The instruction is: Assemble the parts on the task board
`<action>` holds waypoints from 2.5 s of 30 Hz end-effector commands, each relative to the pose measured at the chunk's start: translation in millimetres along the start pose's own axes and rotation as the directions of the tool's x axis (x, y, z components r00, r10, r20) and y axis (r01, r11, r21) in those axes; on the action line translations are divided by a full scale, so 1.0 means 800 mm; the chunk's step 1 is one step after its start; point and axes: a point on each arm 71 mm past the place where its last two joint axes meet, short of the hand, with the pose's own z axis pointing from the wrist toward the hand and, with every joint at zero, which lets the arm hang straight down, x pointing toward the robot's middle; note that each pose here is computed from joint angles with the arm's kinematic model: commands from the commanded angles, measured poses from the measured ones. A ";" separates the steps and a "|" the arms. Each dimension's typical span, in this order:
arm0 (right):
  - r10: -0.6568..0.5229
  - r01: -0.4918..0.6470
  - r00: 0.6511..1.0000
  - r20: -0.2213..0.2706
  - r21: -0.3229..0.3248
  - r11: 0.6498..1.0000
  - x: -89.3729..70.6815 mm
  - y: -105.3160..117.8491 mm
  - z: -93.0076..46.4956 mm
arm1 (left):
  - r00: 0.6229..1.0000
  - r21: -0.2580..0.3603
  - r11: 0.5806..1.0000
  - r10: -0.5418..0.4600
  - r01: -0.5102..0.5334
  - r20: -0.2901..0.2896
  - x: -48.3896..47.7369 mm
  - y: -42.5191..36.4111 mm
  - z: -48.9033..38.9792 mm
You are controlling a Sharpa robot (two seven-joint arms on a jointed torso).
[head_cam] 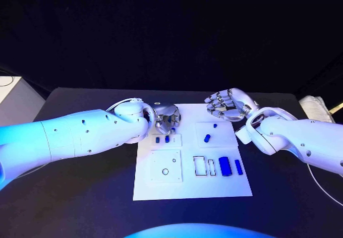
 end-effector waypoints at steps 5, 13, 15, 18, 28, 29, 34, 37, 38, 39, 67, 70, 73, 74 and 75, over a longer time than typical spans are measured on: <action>0.000 0.000 1.000 -0.008 -0.017 1.000 0.002 0.002 0.000 | 0.999 -0.017 1.000 0.017 -0.017 -0.031 0.002 0.0016 0.001; 0.001 -0.001 1.000 -0.010 -0.017 1.000 0.002 0.002 0.000 | 0.999 -0.029 0.999 0.014 -0.016 -0.048 0.004 0.0030 0.003; 0.001 -0.001 1.000 -0.010 -0.018 1.000 0.002 0.002 0.000 | 0.999 -0.028 1.000 0.012 -0.014 -0.049 0.004 0.0024 0.004; 0.001 -0.001 1.000 -0.011 -0.018 1.000 0.002 0.002 0.000 | 0.999 -0.025 1.000 0.007 -0.008 -0.048 0.004 0.0011 0.005; 0.001 -0.002 1.000 -0.011 -0.017 1.000 0.002 0.003 0.000 | 0.999 -0.015 1.000 -0.007 0.007 -0.041 0.004 -0.0014 0.008; 0.001 -0.002 1.000 -0.011 -0.017 1.000 0.002 0.003 0.000 | 0.999 -0.014 1.000 -0.008 0.008 -0.041 0.005 -0.0015 0.008; 0.001 -0.002 1.000 -0.010 -0.017 1.000 0.002 0.003 0.000 | 0.999 -0.012 1.000 -0.014 0.013 -0.046 0.005 -0.0022 0.008; 0.001 -0.002 1.000 -0.010 -0.017 1.000 0.002 0.003 0.000 | 0.999 -0.012 1.000 -0.015 0.015 -0.049 0.005 -0.0023 0.008; 0.001 -0.002 1.000 -0.010 -0.017 1.000 0.002 0.003 -0.001 | 0.999 -0.012 1.000 -0.016 0.015 -0.051 0.006 -0.0022 0.008; 0.001 -0.002 1.000 -0.011 -0.017 1.000 0.002 0.003 -0.001 | 0.999 -0.013 1.000 -0.016 0.015 -0.051 0.006 -0.0021 0.008; 0.002 -0.002 1.000 -0.011 -0.017 1.000 0.002 0.003 -0.001 | 0.998 0.015 0.998 -0.053 0.053 0.031 0.000 0.0013 0.006; 0.002 -0.002 1.000 -0.011 -0.017 1.000 0.002 0.003 -0.001 | 0.997 0.024 0.997 -0.072 0.071 0.040 0.001 0.0007 0.002; 0.002 -0.002 1.000 -0.011 -0.016 1.000 0.002 0.003 -0.001 | 0.995 0.030 0.996 -0.090 0.089 0.048 -0.001 -0.0001 -0.001; 0.002 -0.002 1.000 -0.011 -0.016 1.000 0.002 0.003 -0.001 | 0.994 0.032 0.995 -0.097 0.095 0.052 -0.002 -0.0003 -0.002; 0.002 -0.002 1.000 -0.011 -0.016 1.000 0.002 0.002 -0.001 | 0.993 0.033 0.994 -0.105 0.103 0.057 -0.005 -0.0003 -0.004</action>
